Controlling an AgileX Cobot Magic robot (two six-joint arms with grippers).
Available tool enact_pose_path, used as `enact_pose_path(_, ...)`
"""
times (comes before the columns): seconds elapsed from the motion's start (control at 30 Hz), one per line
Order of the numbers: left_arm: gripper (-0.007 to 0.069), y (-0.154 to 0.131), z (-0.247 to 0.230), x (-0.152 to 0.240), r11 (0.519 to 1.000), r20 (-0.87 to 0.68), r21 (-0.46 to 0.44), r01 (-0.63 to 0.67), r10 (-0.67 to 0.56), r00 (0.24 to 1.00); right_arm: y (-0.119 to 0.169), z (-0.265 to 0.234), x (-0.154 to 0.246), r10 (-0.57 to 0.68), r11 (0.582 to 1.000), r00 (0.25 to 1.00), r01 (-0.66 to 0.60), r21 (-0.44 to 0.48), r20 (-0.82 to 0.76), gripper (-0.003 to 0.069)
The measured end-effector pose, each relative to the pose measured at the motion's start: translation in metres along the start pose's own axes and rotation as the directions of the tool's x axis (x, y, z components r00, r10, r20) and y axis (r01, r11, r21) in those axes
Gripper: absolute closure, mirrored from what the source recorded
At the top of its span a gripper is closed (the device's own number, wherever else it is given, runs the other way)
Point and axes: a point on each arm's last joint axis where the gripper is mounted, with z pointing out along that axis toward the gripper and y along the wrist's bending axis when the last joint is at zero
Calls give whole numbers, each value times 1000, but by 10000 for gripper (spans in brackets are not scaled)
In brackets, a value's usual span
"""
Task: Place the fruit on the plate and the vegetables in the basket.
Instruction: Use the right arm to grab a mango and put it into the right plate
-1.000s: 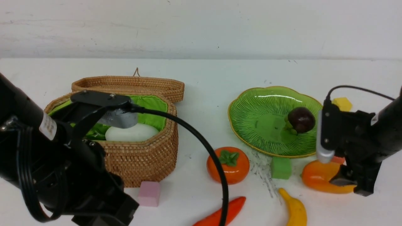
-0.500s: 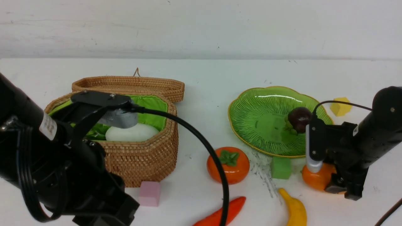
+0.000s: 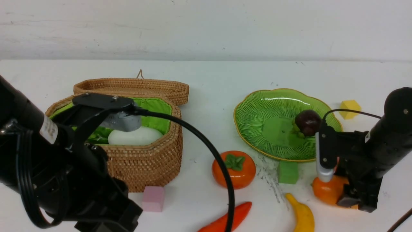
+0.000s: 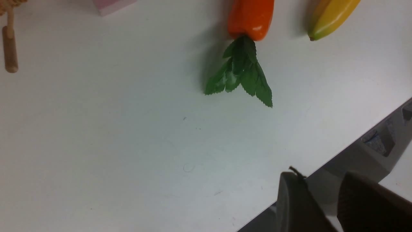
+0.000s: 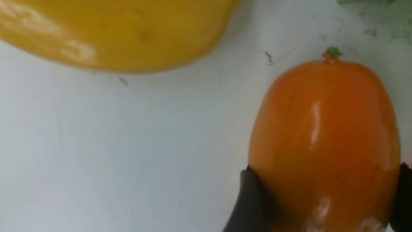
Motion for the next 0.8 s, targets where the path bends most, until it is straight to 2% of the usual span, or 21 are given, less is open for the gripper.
enact_pose_path(0.07, 420, 0, 0, 0, 1000, 0, 0, 0, 0, 1000, 1, -3, 0, 4, 1000, 1000, -4, 6, 7, 148)
enact_pose_path(0.1, 419, 0, 0, 0, 1000, 0, 0, 0, 0, 1000, 1, -8, -1, 7, 1000, 1000, -7, 18, 17, 190)
enact_pose_path(0.17, 417, 0, 0, 0, 1000, 0, 0, 0, 0, 1000, 1, -19, -4, 21, 999, 999, -23, 39, 48, 372)
enact_pose_path(0.2, 417, 0, 0, 0, 1000, 0, 0, 0, 0, 1000, 1, -21, -5, 23, 999, 998, -25, 38, 51, 396)
enact_pose_path(0.23, 414, 0, 0, 0, 1000, 0, 0, 0, 0, 1000, 0, -27, -9, 48, 998, 996, -51, 33, 80, 526)
enact_pose_path(0.27, 412, 0, 0, 0, 1000, 0, 0, 0, 0, 1000, -6, -37, -16, 87, 995, 989, -91, 30, 123, 624)
enact_pose_path(0.33, 410, 0, 0, 0, 1000, 0, 0, 0, 0, 1000, -15, -50, -24, 129, 989, 977, -139, 43, 171, 659)
enact_pose_path(0.43, 407, 0, 0, 0, 1000, 0, 2, 1, -1, 1000, -41, -83, -43, 210, 966, 939, -243, 90, 272, 667)
enact_pose_path(0.53, 407, 0, 0, 0, 1000, 0, 3, 1, -1, 1000, -50, -96, -50, 236, 959, 928, -270, 84, 289, 667)
enact_pose_path(0.63, 404, 0, 0, 0, 1000, 0, 3, 1, -1, 1000, -46, -102, -51, 284, 956, 924, -294, 1, 256, 646)
enact_pose_path(0.73, 404, 0, 0, 0, 1000, 0, 4, 1, -1, 1000, -33, -100, -47, 426, 904, 887, -409, -126, 179, 554)
enact_pose_path(0.8, 404, 0, 0, 0, 1000, 0, 4, 1, -1, 1000, -25, -97, -44, 531, 843, 839, -506, -184, 122, 468)
